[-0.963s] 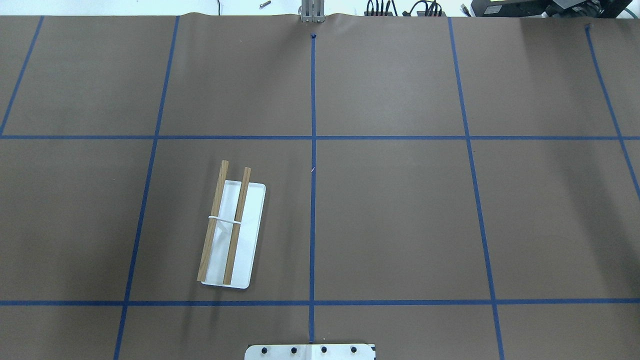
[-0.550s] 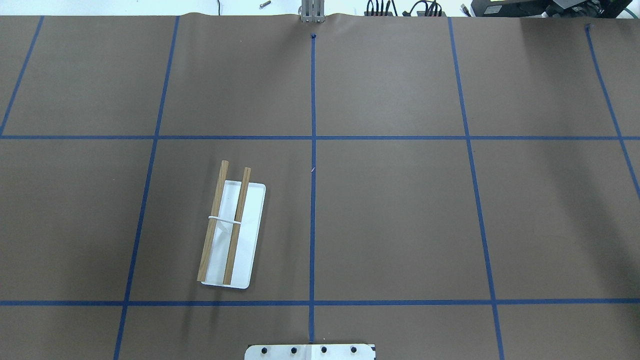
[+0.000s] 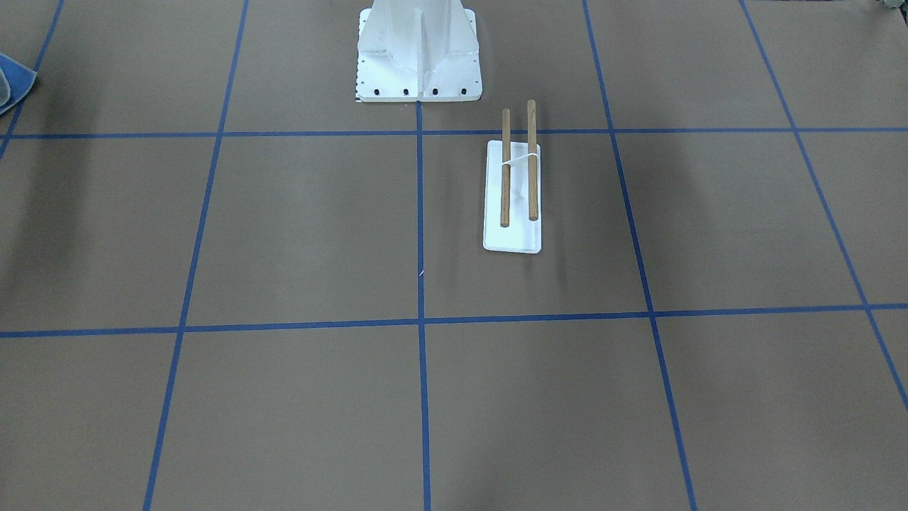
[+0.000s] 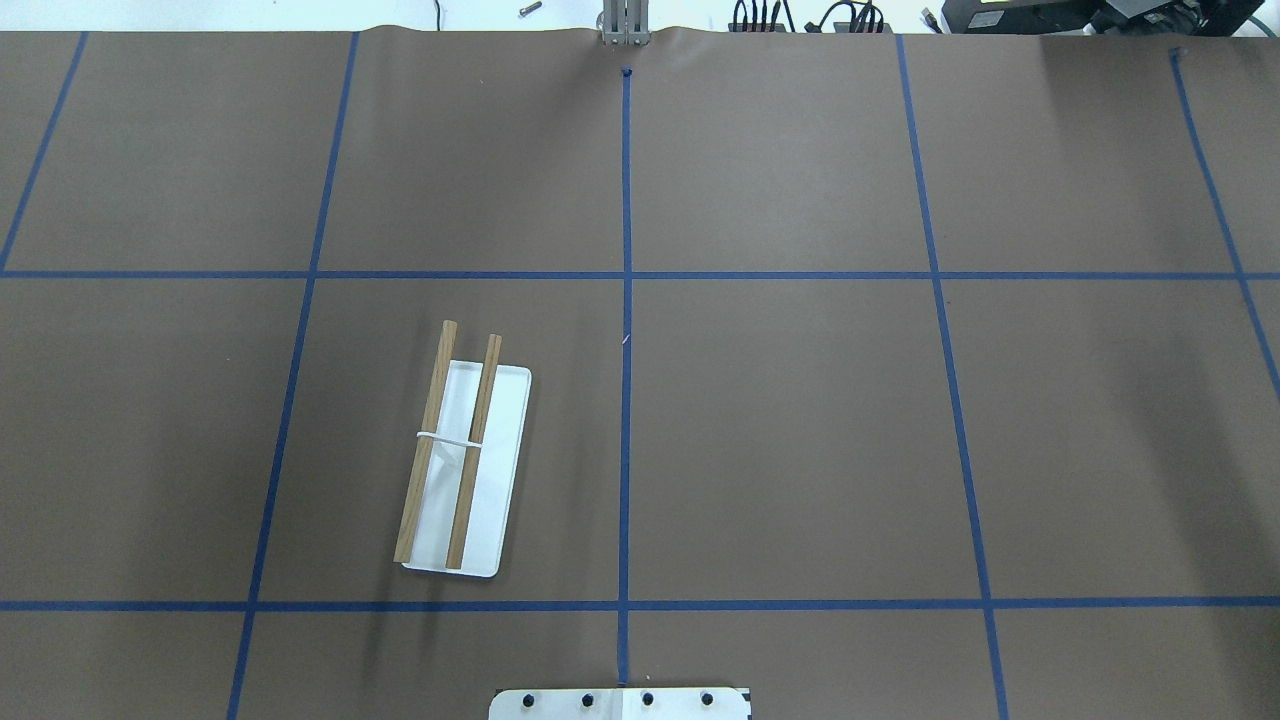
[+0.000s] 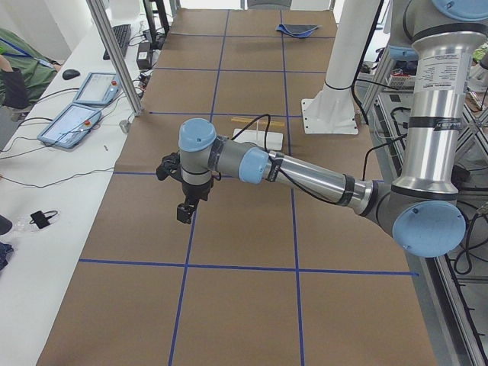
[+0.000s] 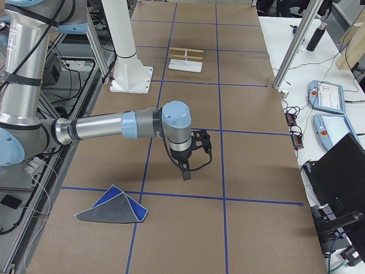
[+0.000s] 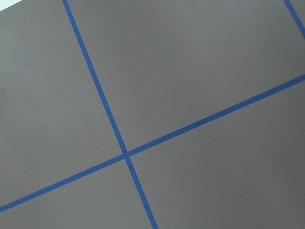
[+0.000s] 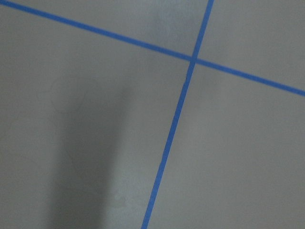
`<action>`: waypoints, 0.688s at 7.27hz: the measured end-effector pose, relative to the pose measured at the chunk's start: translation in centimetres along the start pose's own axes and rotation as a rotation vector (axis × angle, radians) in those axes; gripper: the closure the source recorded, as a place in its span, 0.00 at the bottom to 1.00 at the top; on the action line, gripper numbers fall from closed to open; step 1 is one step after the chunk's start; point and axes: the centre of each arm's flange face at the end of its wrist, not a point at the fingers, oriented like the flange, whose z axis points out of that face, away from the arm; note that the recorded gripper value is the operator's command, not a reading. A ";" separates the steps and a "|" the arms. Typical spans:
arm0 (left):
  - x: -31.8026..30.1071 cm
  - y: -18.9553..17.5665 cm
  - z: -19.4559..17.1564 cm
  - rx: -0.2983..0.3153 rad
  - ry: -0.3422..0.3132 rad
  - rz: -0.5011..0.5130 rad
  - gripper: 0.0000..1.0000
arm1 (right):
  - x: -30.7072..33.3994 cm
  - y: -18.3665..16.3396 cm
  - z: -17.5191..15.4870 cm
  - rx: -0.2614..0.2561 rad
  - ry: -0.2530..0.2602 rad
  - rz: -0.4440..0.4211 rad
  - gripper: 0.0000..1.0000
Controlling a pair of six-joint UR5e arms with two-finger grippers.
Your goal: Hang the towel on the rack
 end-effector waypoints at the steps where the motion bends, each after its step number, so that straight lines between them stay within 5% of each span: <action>1: 0.0 0.0 0.0 0.004 -0.001 0.004 0.01 | 0.6 3.6 1.6 -0.026 -0.007 0.016 0.01; 3: 0.1 -0.1 -0.2 0.011 -0.002 0.010 0.01 | 1.9 10.3 4.8 -0.043 -0.021 0.036 0.02; 5: 0.2 -0.2 -0.4 0.021 -0.004 0.017 0.01 | 4.9 15.8 10.2 -0.005 -0.061 0.056 0.03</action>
